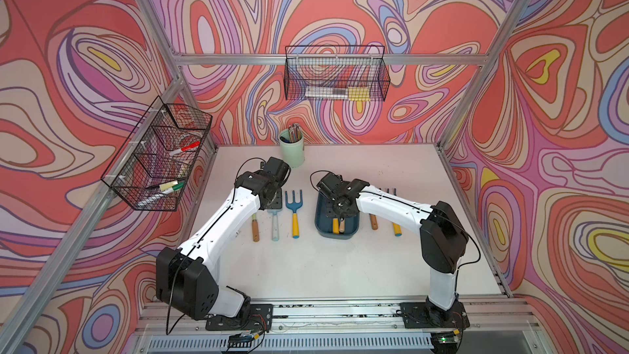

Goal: Take the hand rake out of the storage box
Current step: Pick up the rake from the storage box.

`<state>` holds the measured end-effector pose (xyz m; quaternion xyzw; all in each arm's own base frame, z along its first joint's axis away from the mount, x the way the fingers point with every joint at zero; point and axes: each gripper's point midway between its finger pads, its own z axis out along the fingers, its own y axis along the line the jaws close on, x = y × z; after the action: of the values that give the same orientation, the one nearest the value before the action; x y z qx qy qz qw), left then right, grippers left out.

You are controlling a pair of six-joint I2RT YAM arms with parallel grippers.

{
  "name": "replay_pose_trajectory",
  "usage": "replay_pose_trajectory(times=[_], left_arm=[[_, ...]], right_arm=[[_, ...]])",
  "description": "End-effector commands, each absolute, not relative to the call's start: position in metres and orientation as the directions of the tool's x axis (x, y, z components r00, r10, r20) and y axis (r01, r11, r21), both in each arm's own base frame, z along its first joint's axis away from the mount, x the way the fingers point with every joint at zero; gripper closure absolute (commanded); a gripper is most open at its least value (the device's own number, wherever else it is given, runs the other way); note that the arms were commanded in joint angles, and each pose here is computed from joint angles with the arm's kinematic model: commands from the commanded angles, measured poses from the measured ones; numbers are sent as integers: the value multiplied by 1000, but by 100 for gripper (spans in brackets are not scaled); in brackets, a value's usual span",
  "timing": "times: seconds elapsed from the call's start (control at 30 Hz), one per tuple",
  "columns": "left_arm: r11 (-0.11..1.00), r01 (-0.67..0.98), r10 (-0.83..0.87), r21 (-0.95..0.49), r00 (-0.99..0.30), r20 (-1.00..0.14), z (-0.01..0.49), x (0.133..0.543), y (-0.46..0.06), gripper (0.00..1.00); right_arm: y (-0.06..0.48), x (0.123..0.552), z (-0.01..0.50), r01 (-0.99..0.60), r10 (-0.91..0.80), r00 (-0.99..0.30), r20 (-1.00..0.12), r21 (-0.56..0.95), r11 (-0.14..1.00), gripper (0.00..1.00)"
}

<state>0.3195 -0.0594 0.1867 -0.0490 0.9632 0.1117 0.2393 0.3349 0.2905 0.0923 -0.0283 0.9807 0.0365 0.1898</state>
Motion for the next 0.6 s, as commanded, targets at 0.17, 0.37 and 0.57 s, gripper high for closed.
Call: replay_pose_trajectory(times=[0.17,0.37,0.57], left_arm=[[971,-152,-48,185,-881,-470,186,313,-56,32],[970,-155,-48,190,-880,-473,185,311,-55,32],[970,-158,-51,187,-878,-476,186,310,-54,32]], right_arm=[[289,338,64,-45,-35,-934,-355,20,999,61],[292,338,50,-40,-32,-939,-343,18,999,63],[294,340,40,-33,-28,-944,-328,10,999,64]])
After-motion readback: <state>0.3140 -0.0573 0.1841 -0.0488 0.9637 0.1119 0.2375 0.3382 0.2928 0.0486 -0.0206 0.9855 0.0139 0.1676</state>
